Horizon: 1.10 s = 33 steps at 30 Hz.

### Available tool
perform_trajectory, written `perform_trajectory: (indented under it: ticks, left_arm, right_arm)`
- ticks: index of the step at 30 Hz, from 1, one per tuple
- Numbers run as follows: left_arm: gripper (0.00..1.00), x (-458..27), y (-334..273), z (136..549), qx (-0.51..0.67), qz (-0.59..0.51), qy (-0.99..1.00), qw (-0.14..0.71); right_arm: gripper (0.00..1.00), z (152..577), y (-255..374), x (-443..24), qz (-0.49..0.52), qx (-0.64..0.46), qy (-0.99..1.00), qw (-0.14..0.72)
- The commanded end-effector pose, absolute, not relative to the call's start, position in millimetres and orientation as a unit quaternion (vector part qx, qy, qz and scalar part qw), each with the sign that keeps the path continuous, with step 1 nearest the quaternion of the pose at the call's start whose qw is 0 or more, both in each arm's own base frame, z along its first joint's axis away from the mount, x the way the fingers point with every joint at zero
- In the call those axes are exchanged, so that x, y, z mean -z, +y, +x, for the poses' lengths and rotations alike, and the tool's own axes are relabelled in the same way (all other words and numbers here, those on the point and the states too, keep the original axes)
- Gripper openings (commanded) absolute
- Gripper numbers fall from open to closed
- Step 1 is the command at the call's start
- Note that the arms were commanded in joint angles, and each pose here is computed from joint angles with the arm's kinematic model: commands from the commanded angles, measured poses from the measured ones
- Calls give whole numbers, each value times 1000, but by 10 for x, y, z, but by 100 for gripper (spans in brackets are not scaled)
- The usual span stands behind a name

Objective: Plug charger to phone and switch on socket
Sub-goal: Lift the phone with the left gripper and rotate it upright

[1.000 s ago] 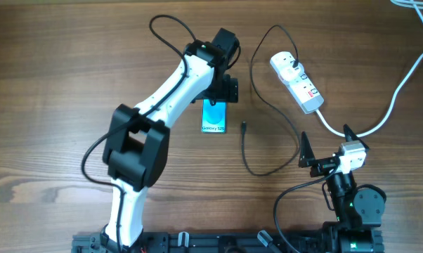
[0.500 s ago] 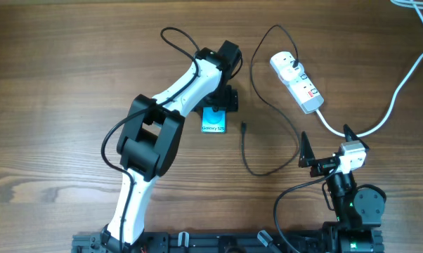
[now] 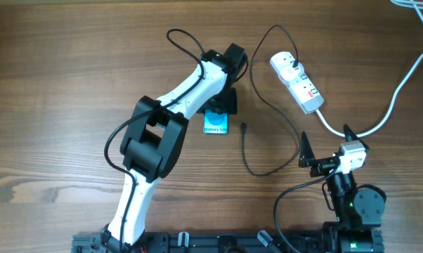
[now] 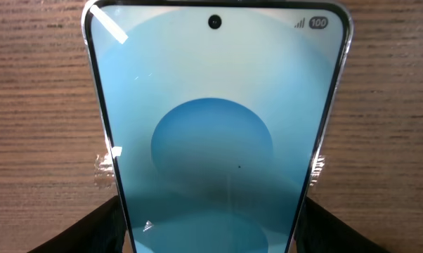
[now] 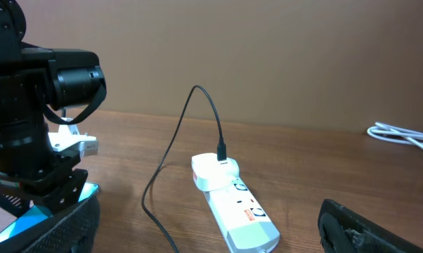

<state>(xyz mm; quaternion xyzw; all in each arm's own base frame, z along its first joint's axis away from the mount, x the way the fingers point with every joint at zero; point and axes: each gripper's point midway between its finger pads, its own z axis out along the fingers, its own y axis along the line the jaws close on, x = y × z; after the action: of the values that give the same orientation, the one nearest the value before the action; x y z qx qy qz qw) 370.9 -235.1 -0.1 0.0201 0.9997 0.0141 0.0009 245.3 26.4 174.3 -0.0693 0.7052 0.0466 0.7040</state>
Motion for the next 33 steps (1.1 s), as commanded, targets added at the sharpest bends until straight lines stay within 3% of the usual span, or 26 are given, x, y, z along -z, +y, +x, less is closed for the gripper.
perform_trajectory:
  ticks: [1,7,16,25,33]
  left_arm:
    - [67,-171,-2216,3745,-17,-3,1000,13]
    - [67,-808,-2039,3925,22,-42,996,72]
    - [67,-1370,-2248,3782,135,-40,987,72]
    - [68,-2025,-2603,3574,432,-51,898,-67]
    - [70,-2820,-2312,3700,636,-70,758,-129]
  right_arm:
    - [100,2450,269,-1763,-76,-41,701,708]
    - [100,2450,269,-1763,-76,-41,701,708]
    - [100,2450,269,-1763,-76,-41,701,708]
    - [100,2451,269,-1761,-76,-41,701,707]
    - [100,2450,269,-1763,-76,-41,701,708]
